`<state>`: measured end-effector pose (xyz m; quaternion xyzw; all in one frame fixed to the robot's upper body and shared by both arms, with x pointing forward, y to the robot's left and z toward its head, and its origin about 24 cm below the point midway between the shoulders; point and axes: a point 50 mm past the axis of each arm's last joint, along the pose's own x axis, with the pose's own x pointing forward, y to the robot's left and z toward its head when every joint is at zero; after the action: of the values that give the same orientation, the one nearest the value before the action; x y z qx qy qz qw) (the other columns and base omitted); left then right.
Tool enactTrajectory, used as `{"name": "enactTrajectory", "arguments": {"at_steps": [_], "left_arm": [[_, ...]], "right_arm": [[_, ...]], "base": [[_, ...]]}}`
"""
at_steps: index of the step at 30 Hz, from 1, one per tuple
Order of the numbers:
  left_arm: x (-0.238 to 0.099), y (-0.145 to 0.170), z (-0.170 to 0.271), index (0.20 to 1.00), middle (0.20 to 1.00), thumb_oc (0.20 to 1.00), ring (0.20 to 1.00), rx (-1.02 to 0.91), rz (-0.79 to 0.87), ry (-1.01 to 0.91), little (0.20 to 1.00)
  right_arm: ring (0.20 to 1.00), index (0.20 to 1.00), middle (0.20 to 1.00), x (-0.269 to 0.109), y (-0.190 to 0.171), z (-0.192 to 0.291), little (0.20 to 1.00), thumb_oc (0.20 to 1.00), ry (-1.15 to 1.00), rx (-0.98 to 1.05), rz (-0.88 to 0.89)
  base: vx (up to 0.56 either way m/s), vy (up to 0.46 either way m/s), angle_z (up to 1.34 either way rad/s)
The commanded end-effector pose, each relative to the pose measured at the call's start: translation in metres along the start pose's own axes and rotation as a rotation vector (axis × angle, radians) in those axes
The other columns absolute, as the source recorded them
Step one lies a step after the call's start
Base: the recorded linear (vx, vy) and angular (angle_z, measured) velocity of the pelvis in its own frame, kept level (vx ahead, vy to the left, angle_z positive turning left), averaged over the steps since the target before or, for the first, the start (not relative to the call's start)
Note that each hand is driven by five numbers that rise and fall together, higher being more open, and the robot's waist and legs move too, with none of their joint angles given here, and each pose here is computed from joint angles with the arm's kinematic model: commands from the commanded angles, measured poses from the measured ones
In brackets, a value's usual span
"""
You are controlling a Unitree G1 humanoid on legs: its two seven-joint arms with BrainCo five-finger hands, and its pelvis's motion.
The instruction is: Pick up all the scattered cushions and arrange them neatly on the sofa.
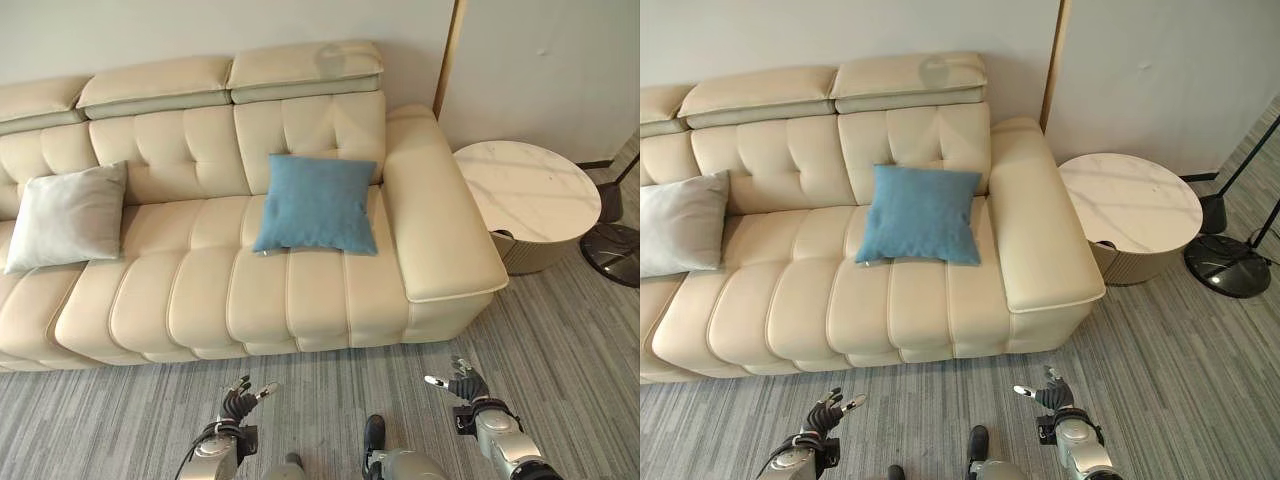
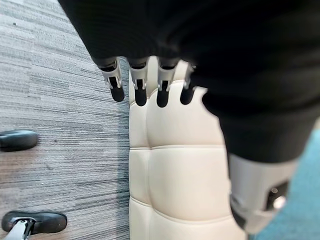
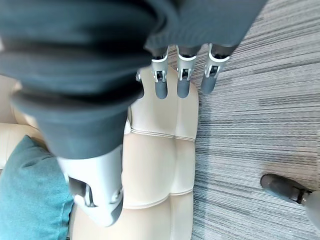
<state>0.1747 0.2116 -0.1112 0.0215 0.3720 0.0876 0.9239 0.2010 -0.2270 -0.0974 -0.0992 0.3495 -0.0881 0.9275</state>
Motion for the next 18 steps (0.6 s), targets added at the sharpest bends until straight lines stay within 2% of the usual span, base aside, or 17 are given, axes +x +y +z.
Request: {"name": "enactTrajectory", "arguments": {"at_steps": [1,18], "left_arm": [[-0.005,0.018,0.0,1.0,1.0,1.0,1.0,0.11,0.035,-0.033,1.0],[-0.007,0.021,-0.014,1.0,1.0,1.0,1.0,0.138,0.055,0.02,1.0]], "right_arm": [[1.0,1.0,1.0,-0.002,0.001,0.009,1.0,1.0,-0.061,0.043,-0.004],[1.0,1.0,1.0,-0.005,0.016,-0.002,1.0,1.0,-0.022,0.012,0.041]], "base": [[0.01,0.066,0.03],[0.0,0.044,-0.11]]}}
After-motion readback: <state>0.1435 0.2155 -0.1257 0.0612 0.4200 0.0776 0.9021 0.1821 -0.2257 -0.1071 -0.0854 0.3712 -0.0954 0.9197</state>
